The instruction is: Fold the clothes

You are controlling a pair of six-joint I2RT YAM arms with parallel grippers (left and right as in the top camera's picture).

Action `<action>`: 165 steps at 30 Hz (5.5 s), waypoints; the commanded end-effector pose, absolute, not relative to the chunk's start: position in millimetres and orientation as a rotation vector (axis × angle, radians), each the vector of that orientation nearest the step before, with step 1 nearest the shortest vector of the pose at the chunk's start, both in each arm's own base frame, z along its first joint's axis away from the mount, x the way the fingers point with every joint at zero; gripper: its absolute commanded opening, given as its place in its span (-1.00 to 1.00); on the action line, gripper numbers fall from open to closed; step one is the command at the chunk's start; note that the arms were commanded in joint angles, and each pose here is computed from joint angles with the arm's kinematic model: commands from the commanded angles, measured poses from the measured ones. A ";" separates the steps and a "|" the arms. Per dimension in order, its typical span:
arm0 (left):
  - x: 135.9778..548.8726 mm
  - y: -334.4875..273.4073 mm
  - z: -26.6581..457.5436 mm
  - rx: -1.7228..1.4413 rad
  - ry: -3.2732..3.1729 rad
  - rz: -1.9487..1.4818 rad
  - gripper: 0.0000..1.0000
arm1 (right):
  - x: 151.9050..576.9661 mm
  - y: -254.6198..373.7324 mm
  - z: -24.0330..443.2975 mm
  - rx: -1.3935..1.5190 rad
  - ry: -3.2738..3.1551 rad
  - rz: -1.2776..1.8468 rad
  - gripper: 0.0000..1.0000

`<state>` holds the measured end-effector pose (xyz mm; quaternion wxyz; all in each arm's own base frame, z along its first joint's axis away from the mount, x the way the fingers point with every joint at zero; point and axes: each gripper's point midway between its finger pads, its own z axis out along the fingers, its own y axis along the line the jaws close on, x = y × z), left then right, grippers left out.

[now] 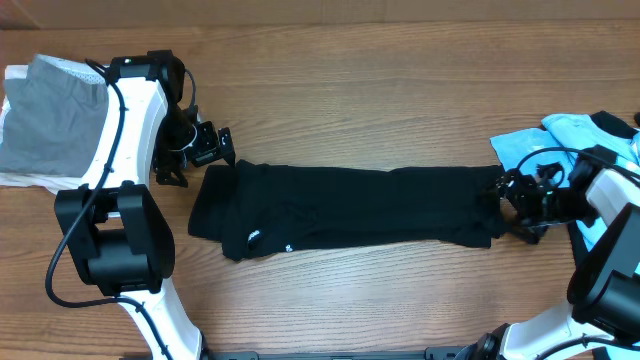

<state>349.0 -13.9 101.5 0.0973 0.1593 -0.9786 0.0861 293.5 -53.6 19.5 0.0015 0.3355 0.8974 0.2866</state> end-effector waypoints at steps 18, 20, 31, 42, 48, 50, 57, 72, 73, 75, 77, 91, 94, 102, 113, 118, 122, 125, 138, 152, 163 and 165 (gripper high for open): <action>355.7 -16.9 107.2 0.433 -2.931 0.281 1.00 | 272.7 -44.2 -13.8 1.249 2.935 0.684 -0.92; 355.7 -16.9 107.2 0.434 -2.931 0.282 1.00 | 270.1 -58.5 -10.6 1.289 2.952 0.578 -0.92; 356.5 -16.9 107.1 0.440 -2.933 0.282 1.00 | 271.1 -60.8 20.5 1.227 3.051 0.191 -0.92; 356.5 -17.0 107.1 0.440 -2.933 0.282 1.00 | 257.9 -25.2 45.6 1.050 2.930 -0.688 -0.92; 356.5 -17.0 107.1 0.440 -2.933 0.282 0.99 | 261.5 -21.0 85.4 0.944 2.757 -0.933 -0.92; 356.4 -16.9 107.1 0.439 -2.933 0.282 0.99 | 264.1 -16.1 90.7 0.917 2.758 -0.929 -0.92; 356.3 -17.0 107.2 0.440 -2.932 0.282 0.99 | 281.6 28.5 72.3 0.751 2.912 -0.627 -0.92; 356.5 -17.0 107.1 0.440 -2.933 0.282 0.99 | 286.6 48.5 68.9 0.647 2.936 -0.552 -0.92; 356.5 -16.9 107.1 0.440 -2.933 0.283 1.00 | 286.0 48.2 69.1 0.638 2.941 -0.557 -0.92; 356.5 -16.9 107.1 0.439 -2.933 0.283 1.00 | 285.8 48.1 69.2 0.602 2.953 -0.560 -0.93; 356.5 -16.9 107.1 0.439 -2.933 0.283 1.00 | 286.2 48.5 69.3 0.560 2.965 -0.559 -0.92; 356.4 -17.0 107.2 0.440 -2.933 0.282 1.00 | 286.9 90.1 61.3 0.250 3.074 -0.344 -0.92; 356.4 -17.0 107.2 0.439 -2.933 0.282 0.99 | 283.2 98.5 61.4 0.187 3.078 -0.348 -0.87; 356.3 -17.0 107.2 0.439 -2.932 0.282 1.00 | 278.9 99.0 61.6 0.184 3.089 -0.361 -0.19; 356.5 -17.0 107.1 0.439 -2.933 0.283 0.99 | 288.3 103.7 71.6 0.194 3.064 -0.332 1.00; 356.3 -17.0 107.2 0.439 -2.932 0.282 1.00 | 309.3 113.7 86.3 0.204 2.998 -0.263 1.00; 356.3 -17.0 107.2 0.439 -2.932 0.282 1.00 | 324.0 113.9 85.2 0.238 2.950 -0.216 0.74; 356.0 -17.0 107.2 0.439 -2.931 0.282 1.00 | 332.1 106.8 83.0 0.289 2.933 -0.190 -0.18; 358.3 -16.9 106.9 0.439 -2.941 0.284 1.00 | 318.9 83.6 66.3 0.454 3.107 0.211 -0.79; 358.2 -16.9 106.9 0.439 -2.940 0.284 1.00 | 287.9 144.0 41.0 0.322 3.178 0.540 -0.84; 357.9 -16.9 106.9 0.439 -2.939 0.284 1.00 | 305.3 150.3 57.7 0.325 3.117 0.600 -0.92; 357.8 -16.9 106.9 0.439 -2.939 0.284 0.99 | 314.7 128.3 69.7 0.392 3.094 0.511 -0.92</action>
